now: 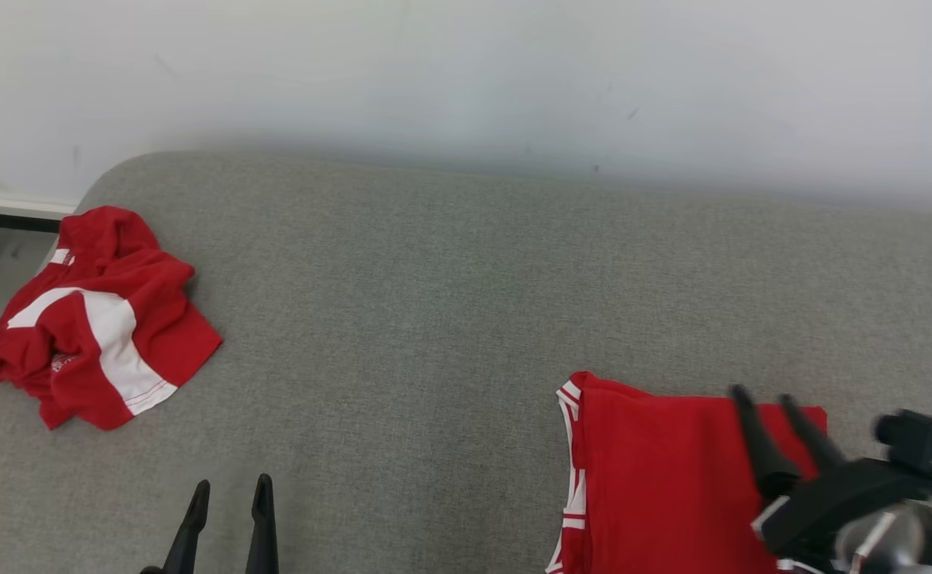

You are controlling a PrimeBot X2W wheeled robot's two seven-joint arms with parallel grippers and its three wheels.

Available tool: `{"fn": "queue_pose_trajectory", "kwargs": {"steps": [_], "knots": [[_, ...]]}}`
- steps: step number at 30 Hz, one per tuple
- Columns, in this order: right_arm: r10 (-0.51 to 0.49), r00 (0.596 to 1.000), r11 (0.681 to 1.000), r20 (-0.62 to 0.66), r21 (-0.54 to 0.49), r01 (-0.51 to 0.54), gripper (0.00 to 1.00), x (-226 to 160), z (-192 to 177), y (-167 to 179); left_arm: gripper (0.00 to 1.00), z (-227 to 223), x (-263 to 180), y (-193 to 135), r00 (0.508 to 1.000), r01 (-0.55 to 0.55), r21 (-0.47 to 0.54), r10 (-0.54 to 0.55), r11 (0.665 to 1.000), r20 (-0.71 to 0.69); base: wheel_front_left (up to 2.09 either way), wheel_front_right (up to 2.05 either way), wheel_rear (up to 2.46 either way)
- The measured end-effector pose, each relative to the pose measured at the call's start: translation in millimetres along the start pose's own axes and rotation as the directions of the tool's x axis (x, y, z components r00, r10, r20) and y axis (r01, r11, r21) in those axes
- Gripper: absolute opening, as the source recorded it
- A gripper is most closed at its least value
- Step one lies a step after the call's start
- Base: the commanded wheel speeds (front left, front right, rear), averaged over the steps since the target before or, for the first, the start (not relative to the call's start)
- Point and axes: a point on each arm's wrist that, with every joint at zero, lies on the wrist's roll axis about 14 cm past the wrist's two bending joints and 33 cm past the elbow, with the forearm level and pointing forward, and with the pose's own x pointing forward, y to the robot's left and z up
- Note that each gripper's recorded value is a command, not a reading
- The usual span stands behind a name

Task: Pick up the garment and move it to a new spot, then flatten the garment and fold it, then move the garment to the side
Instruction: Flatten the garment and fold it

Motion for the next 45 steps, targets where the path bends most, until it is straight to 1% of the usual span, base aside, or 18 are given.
{"fn": "queue_pose_trajectory", "kwargs": {"steps": [2, 4, 5, 7, 8, 10, 11, 12, 13, 15, 18, 19, 21, 28, 45], "knots": [[-0.082, 0.995, 0.996, 0.048, -0.018, 0.083, 1.0, -12, 15, -26, 1.0, -1, 2, -5, 1.0, 0.014, -0.003, -0.014, 1.0, -0.002, 0.0, 0.0, 0.0], [-0.152, 0.983, 0.98, 0.101, -0.114, 0.164, 1.0, -24, 29, -44, 1.0, -2, 3, -8, 1.0, 0.026, -0.006, -0.026, 1.0, -0.004, 0.0, 0.0, 0.0], [-0.169, 0.976, 0.973, 0.135, -0.138, 0.188, 1.0, -30, 37, -48, 1.0, -2, 4, -10, 1.0, 0.03, -0.006, -0.03, 1.0, -0.003, 0.0, 0.0, 0.0], [-0.2, 0.961, 0.965, 0.191, -0.133, 0.227, 1.0, -39, 44, -59, 1.0, -2, 6, -12, 0.999, 0.038, -0.007, -0.038, 0.999, -0.002, 0.0, 0.0, 0.0], [-0.212, 0.954, 0.958, 0.212, -0.147, 0.246, 1.0, -44, 44, -64, 1.0, -1, 7, -13, 0.999, 0.041, -0.006, -0.041, 0.999, 0.001, 0.0, 0.0, 0.0], [-0.219, 0.944, 0.946, 0.245, -0.184, 0.267, 1.0, -52, 40, -67, 1.0, 1, 8, -14, 0.999, 0.04, -0.007, -0.04, 0.999, 0.008, 0.0, 0.0, 0.0], [-0.204, 0.944, 0.934, 0.26, -0.238, 0.267, 1.0, -53, 38, -63, 1.0, 2, 8, -14, 0.999, 0.042, -0.004, -0.042, 0.999, 0.011, 0.0, 0.0, 0.0], [-0.198, 0.938, 0.926, 0.284, -0.261, 0.274, 1.0, -56, 37, -62, 1.0, 3, 7, -15, 0.999, 0.044, -0.003, -0.043, 0.999, 0.014, 0.0, 0.0, 0.0], [-0.196, 0.935, 0.926, 0.294, -0.257, 0.275, 1.0, -57, 34, -63, 1.0, 3, 6, -14, 0.999, 0.043, 0.004, -0.043, 0.999, 0.013, 0.0, 0.0, 0.0], [-0.188, 0.929, 0.917, 0.318, -0.283, 0.283, 1.0, -63, 29, -64, 1.0, 0, 1, -11, 0.999, 0.037, 0.014, -0.037, 0.999, 0.006, 0.0, 0.0, 0.0], [-0.168, 0.931, 0.904, 0.324, -0.326, 0.276, 1.0, -68, 17, -60, 1.0, 1, -4, -11, 0.999, 0.049, 0.052, -0.049, 0.997, 0.004, 0.0, 0.0, 0.0], [-0.16, 0.932, 0.895, 0.324, -0.351, 0.276, 1.0, -70, 13, -59, 1.0, 4, -5, -13, 0.998, 0.066, 0.092, -0.067, 0.994, 0.011, 0.0, 0.0, 0.0], [-0.163, 0.933, 0.889, 0.321, -0.362, 0.28, 1.0, -73, 9, -61, 1.0, 3, -6, -12, 0.998, 0.069, 0.106, -0.07, 0.992, 0.007, 0.0, 0.0, 0.0], [-0.181, 0.929, 0.878, 0.323, -0.372, 0.301, 1.0, -83, 3, -66, 1.0, 3, -11, -8, 0.998, 0.055, 0.103, -0.056, 0.993, 0.012, 0.0, 0.0, 0.0], [-0.226, 0.92, 0.866, 0.32, -0.367, 0.34, 1.0, -91, -2, -80, 1.0, 9, 11, -32, 0.991, 0.126, 0.111, -0.13, 0.986, 0.03, 0.0, 0.0, 0.0]]}}
